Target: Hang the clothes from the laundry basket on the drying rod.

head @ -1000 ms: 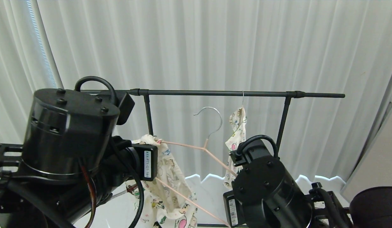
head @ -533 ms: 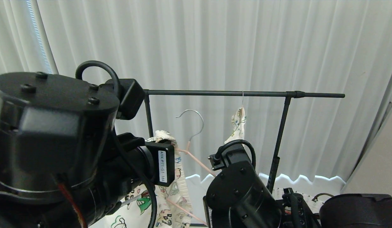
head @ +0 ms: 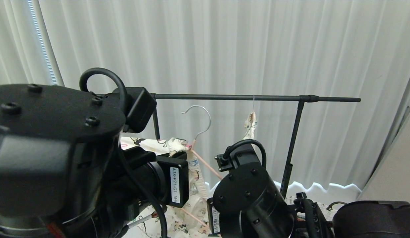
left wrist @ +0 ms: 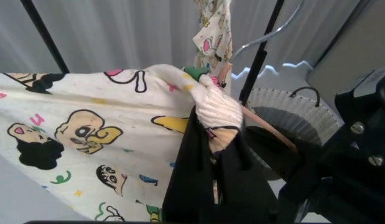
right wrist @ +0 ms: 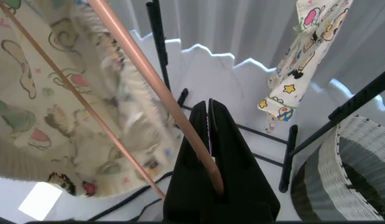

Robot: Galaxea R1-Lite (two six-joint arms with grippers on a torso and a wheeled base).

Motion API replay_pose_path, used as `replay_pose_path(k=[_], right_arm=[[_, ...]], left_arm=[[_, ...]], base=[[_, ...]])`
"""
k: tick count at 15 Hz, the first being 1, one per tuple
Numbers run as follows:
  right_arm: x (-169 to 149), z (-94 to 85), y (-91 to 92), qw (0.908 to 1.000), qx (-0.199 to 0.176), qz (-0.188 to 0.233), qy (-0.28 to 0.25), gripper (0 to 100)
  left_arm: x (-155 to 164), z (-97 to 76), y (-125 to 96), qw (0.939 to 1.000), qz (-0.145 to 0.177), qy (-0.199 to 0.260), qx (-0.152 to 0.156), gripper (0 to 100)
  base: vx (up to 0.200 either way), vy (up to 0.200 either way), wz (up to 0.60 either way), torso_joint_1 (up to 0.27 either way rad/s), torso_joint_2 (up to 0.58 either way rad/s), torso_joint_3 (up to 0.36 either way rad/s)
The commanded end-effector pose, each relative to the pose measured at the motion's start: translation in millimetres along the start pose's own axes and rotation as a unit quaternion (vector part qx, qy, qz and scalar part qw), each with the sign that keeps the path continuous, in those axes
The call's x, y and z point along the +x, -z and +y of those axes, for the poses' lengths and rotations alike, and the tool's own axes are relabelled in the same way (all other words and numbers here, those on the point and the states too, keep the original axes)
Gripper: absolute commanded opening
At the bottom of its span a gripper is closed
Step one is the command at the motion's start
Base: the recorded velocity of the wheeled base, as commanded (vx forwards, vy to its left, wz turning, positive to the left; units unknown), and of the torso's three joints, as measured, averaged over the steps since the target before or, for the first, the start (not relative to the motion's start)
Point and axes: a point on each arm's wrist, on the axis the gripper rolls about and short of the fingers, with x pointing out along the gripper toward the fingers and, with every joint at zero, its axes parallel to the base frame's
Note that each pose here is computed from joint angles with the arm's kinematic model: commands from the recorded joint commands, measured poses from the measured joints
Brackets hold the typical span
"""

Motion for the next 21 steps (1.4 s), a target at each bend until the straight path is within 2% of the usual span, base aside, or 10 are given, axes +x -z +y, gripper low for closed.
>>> replay_pose_path(k=[1, 5, 8, 10, 12, 14, 15, 17, 19, 21], right_arm=[[-2, -0.1, -3.5, 0.9999, 0.006, -0.008, -0.003, 0], [-15, -7.0, -21.7, 0.9984, 0.034, -0.043, -0.017, 0], [-19, -18.6, -24.6, 0.9978, 0.031, -0.056, -0.013, 0], [-28, -36.6, -12.7, 0.9990, 0.003, -0.044, -0.002, 0], [-49, -61.7, 3.4, 0.9988, -0.009, -0.047, -0.010, 0], [-66, -82.0, 19.5, 0.9977, -0.027, -0.058, -0.025, 0], [-76, -90.2, 29.7, 0.9965, -0.039, -0.060, -0.043, 0], [-88, -101.8, 45.2, 0.9937, -0.071, -0.051, -0.069, 0], [-95, -108.9, 53.9, 0.9905, -0.097, -0.040, -0.089, 0], [-99, -108.7, 60.7, 0.9876, -0.111, -0.030, -0.107, 0]], left_arm=[[-1, 0.6, 1, 1.0000, 0.000, 0.000, 0.000, 100], [-8, 4.0, 12, 0.9999, 0.008, 0.005, 0.010, 100], [-14, 6.8, 22, 0.9996, 0.016, 0.009, 0.021, 100], [-17, 13.3, 29, 0.9994, 0.019, 0.002, 0.028, 100], [-28, 20.0, 24, 0.9996, 0.002, 0.010, 0.026, 100], [-37, 26.8, 26, 0.9975, 0.002, 0.037, 0.060, 100], [-40, 31.3, 32, 0.9936, 0.011, 0.057, 0.097, 100], [-44, 37.4, 44, 0.9814, 0.027, 0.099, 0.162, 100], [-49, 39.9, 49, 0.9668, 0.032, 0.157, 0.199, 100], [-54, 38.7, 50, 0.9523, 0.034, 0.214, 0.215, 100]], base=[[0.000, 0.000, 0.00, 0.000, 0.00, 0.000], [0.000, 0.000, 0.00, 0.000, 0.00, 0.000], [0.000, 0.000, 0.00, 0.000, 0.00, 0.000], [0.000, 0.000, 0.00, 0.000, 0.00, 0.000], [0.000, 0.000, 0.00, 0.000, 0.00, 0.000], [0.000, 0.000, 0.00, 0.000, 0.00, 0.000], [0.000, 0.000, 0.00, 0.000, 0.00, 0.000], [0.000, 0.000, 0.00, 0.000, 0.00, 0.000], [0.000, 0.000, 0.00, 0.000, 0.00, 0.000], [0.000, 0.000, 0.00, 0.000, 0.00, 0.000]])
